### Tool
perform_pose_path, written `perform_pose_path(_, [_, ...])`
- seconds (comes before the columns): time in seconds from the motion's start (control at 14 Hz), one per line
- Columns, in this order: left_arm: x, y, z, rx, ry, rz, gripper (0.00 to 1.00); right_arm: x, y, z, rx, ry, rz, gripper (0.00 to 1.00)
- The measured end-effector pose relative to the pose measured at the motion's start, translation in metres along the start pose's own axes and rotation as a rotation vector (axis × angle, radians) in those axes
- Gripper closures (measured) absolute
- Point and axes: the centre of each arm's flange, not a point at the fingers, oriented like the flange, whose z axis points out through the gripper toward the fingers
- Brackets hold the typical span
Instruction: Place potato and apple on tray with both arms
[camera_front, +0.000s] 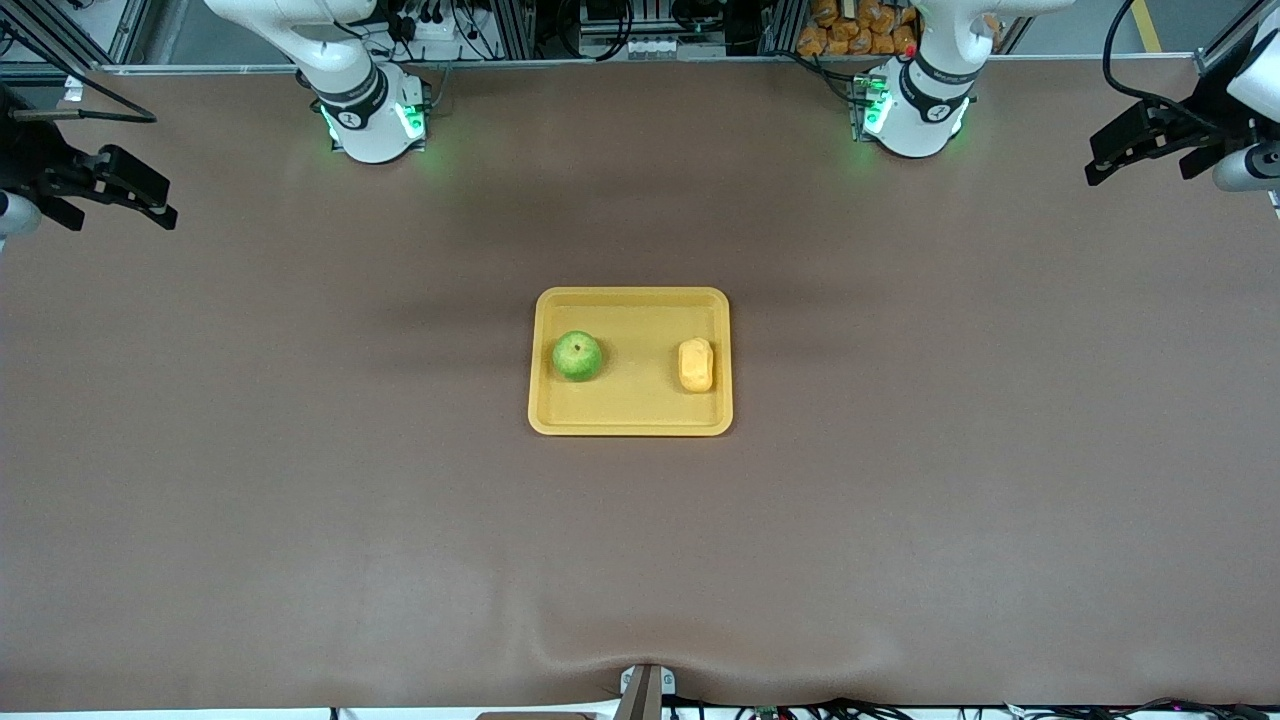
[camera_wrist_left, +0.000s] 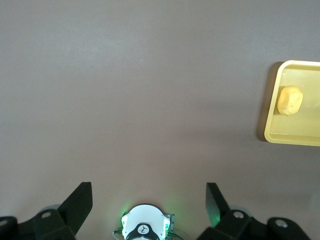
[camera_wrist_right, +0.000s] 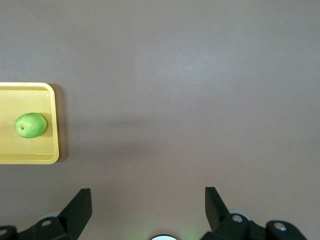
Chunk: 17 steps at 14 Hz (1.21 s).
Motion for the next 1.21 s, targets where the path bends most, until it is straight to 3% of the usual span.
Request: perform_pose_path(1.21, [-0.0007,-0.0003,0.0005,0.001,-0.007,0.022,0.00,0.0000,0.0007,0.0000,0.000,0.000,0.001,0.00])
